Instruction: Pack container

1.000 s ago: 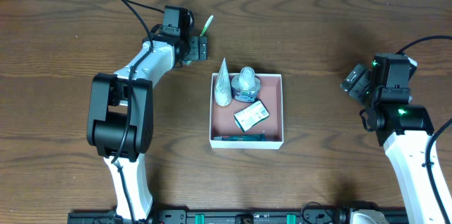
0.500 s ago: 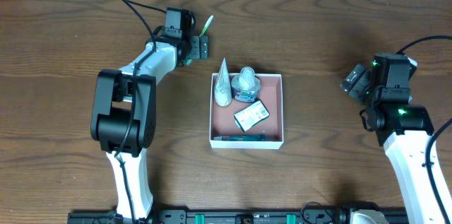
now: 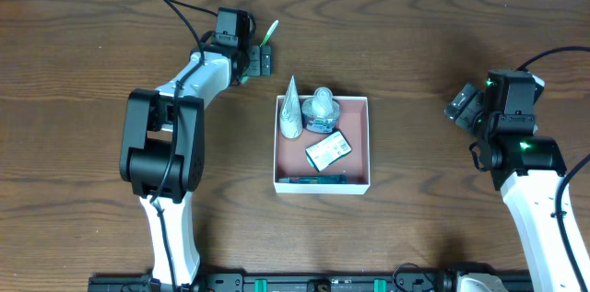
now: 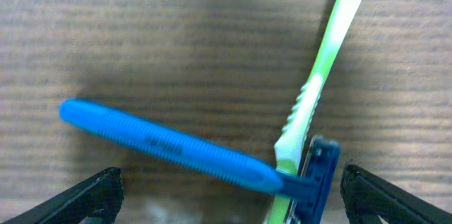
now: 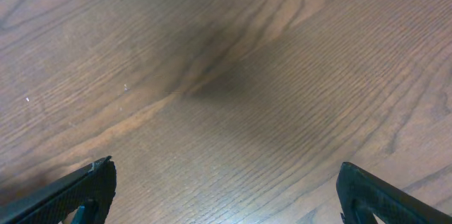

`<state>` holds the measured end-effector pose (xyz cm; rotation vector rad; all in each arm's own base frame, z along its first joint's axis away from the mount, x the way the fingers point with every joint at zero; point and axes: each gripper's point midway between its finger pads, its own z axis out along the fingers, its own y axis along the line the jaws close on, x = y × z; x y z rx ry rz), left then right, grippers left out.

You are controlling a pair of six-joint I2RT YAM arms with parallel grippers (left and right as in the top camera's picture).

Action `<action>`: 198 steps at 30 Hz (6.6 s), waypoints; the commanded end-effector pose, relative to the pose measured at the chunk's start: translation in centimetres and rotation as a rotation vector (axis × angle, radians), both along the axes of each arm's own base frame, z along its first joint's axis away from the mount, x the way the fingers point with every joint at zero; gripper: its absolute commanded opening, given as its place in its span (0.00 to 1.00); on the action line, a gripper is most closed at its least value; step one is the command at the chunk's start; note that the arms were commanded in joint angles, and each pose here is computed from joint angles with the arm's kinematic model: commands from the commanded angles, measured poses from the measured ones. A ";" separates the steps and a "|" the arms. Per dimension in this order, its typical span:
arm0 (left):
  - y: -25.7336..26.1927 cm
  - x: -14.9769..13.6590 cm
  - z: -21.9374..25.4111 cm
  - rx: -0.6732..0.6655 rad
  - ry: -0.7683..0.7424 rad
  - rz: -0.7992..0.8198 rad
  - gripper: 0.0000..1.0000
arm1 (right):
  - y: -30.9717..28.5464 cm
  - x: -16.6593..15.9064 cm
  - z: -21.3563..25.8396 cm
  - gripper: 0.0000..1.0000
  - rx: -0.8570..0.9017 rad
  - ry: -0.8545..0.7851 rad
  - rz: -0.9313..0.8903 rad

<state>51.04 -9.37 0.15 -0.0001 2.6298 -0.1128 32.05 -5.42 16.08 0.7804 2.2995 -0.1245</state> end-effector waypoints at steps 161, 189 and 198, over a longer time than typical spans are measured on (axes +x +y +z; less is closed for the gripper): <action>-12.9 -31.7 20.4 -0.092 0.147 -0.975 0.13 | -0.6 0.1 0.4 0.99 -0.014 -0.008 -0.021; -12.4 -28.7 12.7 0.048 0.357 -0.986 0.15 | -0.6 0.1 0.4 0.99 -0.014 -0.008 -0.021; -12.4 -28.5 12.8 0.048 0.351 -0.984 0.76 | -0.6 0.1 0.4 0.99 -0.014 -0.007 -0.021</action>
